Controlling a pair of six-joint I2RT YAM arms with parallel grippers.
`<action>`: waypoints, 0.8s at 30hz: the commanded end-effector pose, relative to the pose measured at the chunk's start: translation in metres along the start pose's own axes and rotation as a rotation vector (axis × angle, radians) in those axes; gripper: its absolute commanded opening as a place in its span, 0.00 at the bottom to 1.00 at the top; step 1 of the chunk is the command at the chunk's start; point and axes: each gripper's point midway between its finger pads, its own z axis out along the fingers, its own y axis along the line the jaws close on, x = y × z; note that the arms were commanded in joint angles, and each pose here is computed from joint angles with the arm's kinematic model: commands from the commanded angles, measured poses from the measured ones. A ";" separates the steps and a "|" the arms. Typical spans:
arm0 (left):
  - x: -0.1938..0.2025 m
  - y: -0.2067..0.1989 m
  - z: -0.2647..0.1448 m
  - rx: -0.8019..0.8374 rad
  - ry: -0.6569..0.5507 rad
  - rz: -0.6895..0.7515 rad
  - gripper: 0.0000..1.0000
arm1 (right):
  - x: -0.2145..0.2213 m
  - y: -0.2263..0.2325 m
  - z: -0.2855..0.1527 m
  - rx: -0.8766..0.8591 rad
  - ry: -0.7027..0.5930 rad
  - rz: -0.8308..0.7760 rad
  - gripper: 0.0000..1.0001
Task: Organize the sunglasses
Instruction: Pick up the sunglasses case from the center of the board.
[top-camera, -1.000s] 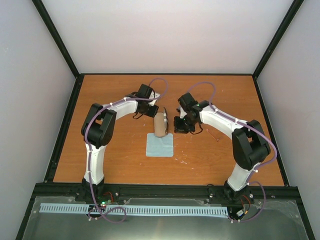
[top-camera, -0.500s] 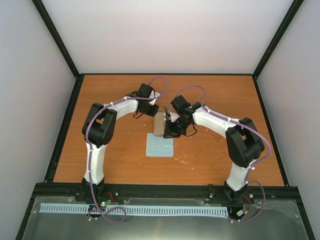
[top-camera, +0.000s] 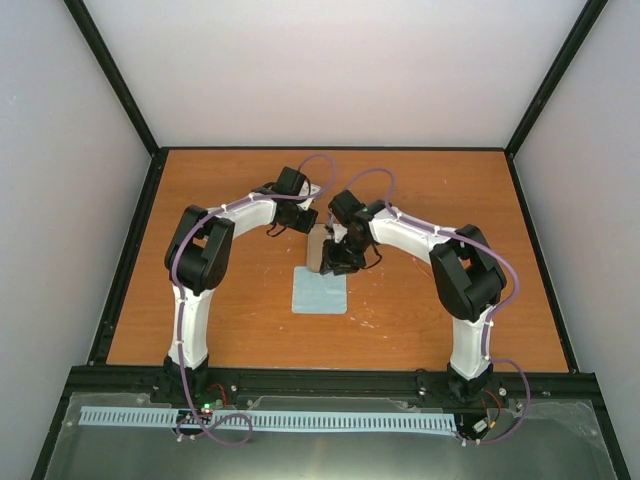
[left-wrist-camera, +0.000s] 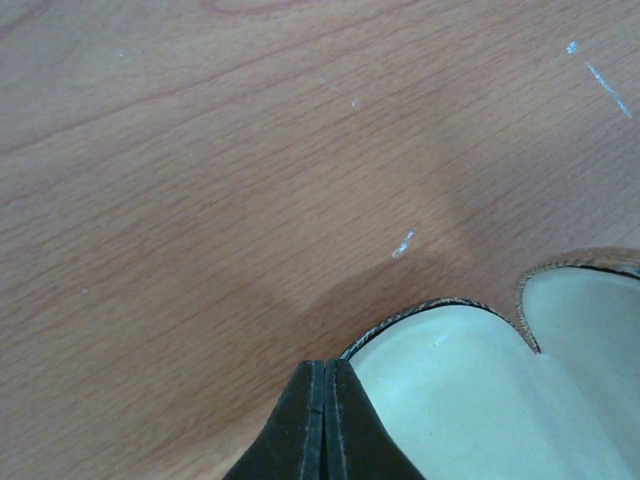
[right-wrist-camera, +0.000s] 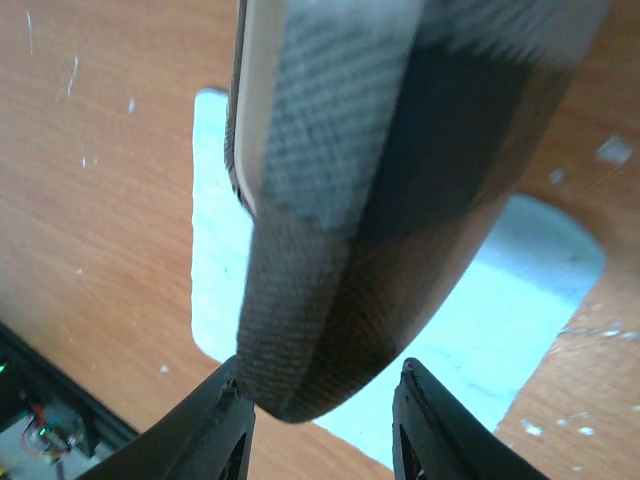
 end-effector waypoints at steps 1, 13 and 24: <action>-0.004 -0.003 -0.004 0.015 -0.005 -0.005 0.00 | -0.022 -0.006 -0.012 0.107 -0.090 0.001 0.37; -0.004 -0.005 -0.008 0.020 -0.013 -0.006 0.06 | -0.041 -0.018 -0.008 0.190 -0.110 0.000 0.23; -0.005 -0.006 -0.011 0.019 -0.019 -0.006 0.24 | -0.058 -0.025 -0.020 0.308 -0.119 -0.048 0.05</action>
